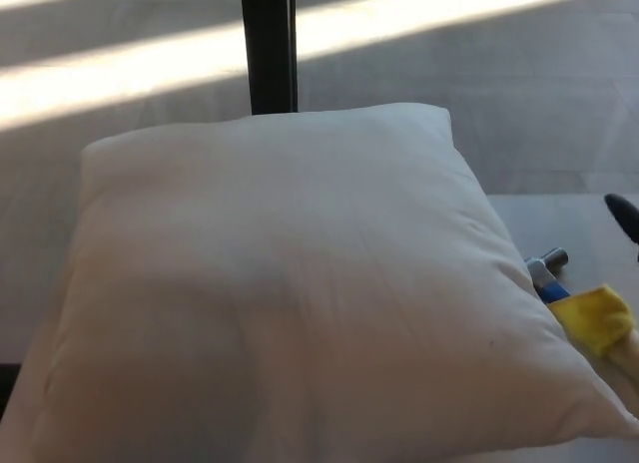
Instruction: A hammer is kept on the right hand side and a pillow is kept on the left hand side on the desk infront of the robot and the robot uses its right hand to pick up the hammer and makes a downward swinging motion to hit the pillow
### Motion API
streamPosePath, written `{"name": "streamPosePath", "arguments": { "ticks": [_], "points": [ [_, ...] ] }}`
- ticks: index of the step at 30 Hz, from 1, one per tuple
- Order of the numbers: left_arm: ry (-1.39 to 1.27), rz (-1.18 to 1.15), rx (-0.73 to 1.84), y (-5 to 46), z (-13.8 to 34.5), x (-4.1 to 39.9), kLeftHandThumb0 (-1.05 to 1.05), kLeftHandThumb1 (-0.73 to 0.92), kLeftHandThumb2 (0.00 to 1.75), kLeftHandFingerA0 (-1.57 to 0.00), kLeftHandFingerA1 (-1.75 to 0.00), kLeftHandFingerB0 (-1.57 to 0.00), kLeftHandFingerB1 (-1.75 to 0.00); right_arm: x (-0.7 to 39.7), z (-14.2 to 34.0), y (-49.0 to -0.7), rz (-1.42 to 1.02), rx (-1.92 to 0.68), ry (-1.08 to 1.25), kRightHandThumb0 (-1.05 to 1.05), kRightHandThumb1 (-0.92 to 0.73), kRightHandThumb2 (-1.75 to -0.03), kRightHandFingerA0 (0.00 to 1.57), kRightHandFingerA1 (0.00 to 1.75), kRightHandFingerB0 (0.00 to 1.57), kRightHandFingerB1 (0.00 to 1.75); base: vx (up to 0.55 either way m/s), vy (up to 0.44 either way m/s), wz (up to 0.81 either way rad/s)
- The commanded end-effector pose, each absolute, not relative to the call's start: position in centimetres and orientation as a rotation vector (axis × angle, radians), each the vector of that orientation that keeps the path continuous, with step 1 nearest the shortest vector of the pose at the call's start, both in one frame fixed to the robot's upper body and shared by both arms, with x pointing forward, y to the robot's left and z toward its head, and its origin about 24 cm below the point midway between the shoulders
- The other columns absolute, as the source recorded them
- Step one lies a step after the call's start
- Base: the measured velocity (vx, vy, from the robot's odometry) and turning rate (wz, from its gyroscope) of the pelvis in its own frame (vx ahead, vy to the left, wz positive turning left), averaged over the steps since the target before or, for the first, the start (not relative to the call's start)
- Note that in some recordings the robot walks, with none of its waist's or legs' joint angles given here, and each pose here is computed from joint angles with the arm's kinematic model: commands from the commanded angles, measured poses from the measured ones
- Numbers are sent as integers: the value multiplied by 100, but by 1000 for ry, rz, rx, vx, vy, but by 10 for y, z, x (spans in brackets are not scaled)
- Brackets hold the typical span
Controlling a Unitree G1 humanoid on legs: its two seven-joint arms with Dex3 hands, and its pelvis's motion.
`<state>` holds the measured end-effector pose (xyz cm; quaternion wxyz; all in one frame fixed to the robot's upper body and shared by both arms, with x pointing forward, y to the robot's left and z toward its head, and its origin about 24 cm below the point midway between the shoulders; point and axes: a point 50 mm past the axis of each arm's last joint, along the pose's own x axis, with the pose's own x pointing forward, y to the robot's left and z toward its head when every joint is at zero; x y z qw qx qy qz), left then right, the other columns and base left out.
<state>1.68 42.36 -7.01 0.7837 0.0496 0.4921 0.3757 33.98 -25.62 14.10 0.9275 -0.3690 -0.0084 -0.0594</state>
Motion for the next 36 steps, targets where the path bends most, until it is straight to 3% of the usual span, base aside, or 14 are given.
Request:
{"name": "streamPosePath", "arguments": {
  "ticks": [1,8,15,19,20,21,22,30,31,32,33,34,35,36],
  "points": [
    [1040,796,123,427,-66,12,-59,67,60,-52,-65,-60,-53,349,121,-266,-111,-1166,189,-85,-54,-96,4,30,9,33,0,0,0],
    [1045,802,123,427,-66,14,-59,69,61,-50,-65,-62,-53,347,96,-268,-89,-1220,290,-90,-57,-96,5,27,11,34,0,0,0],
    [1029,804,105,426,-67,14,-60,66,60,-49,-66,-64,-56,339,66,-258,-36,-1274,385,-82,-53,-96,1,32,11,37,0,0,0],
    [1030,772,130,426,-66,14,-60,67,61,-50,-65,-57,-53,337,57,-258,-40,-1292,395,-82,-53,-95,0,36,8,39,0,0,0],
    [1039,777,132,426,-66,14,-60,68,60,-51,-67,-58,-53,334,48,-260,-50,-1287,421,-81,-53,-91,3,40,13,41,0,0,0],
    [1040,776,127,426,-67,12,-61,67,60,-51,-67,-58,-54,332,45,-262,-44,-1280,431,-81,-67,-62,2,42,20,28,0,0,0],
    [1043,771,127,426,-67,11,-61,68,60,-51,-66,-58,-53,331,42,-263,-44,-1286,438,-80,-53,-94,0,41,10,42,0,0,0],
    [1040,742,133,424,-68,13,-61,69,61,-51,-65,-59,-53,324,21,-255,36,-1380,490,-93,-58,-95,4,41,16,46,0,0,0],
    [1037,740,131,424,-68,12,-61,69,61,-51,-65,-57,-52,324,19,-253,47,-1373,503,-82,-68,-61,0,48,22,32,0,0,0],
    [1032,746,119,424,-68,12,-60,69,61,-53,-65,-58,-52,323,17,-250,63,-1373,526,-86,-55,-92,5,37,15,45,0,0,0],
    [1029,738,119,424,-68,12,-63,70,62,-50,-63,-57,-51,323,14,-250,70,-1367,547,-80,-53,-90,3,39,19,45,0,0,0],
    [1023,752,109,423,-68,12,-63,69,61,-52,-64,-59,-52,323,12,-250,73,-1367,556,-80,-53,-88,4,53,18,44,0,0,0],
    [1034,739,133,423,-68,13,-65,72,62,-51,-64,-59,-52,323,11,-252,61,-1332,573,-67,-62,-58,17,56,26,33,0,0,0],
    [1035,738,136,423,-68,13,-65,72,62,-51,-64,-59,-52,323,10,-252,59,-1328,575,-67,-62,-58,17,56,26,33,0,0,0]
  ]
}}
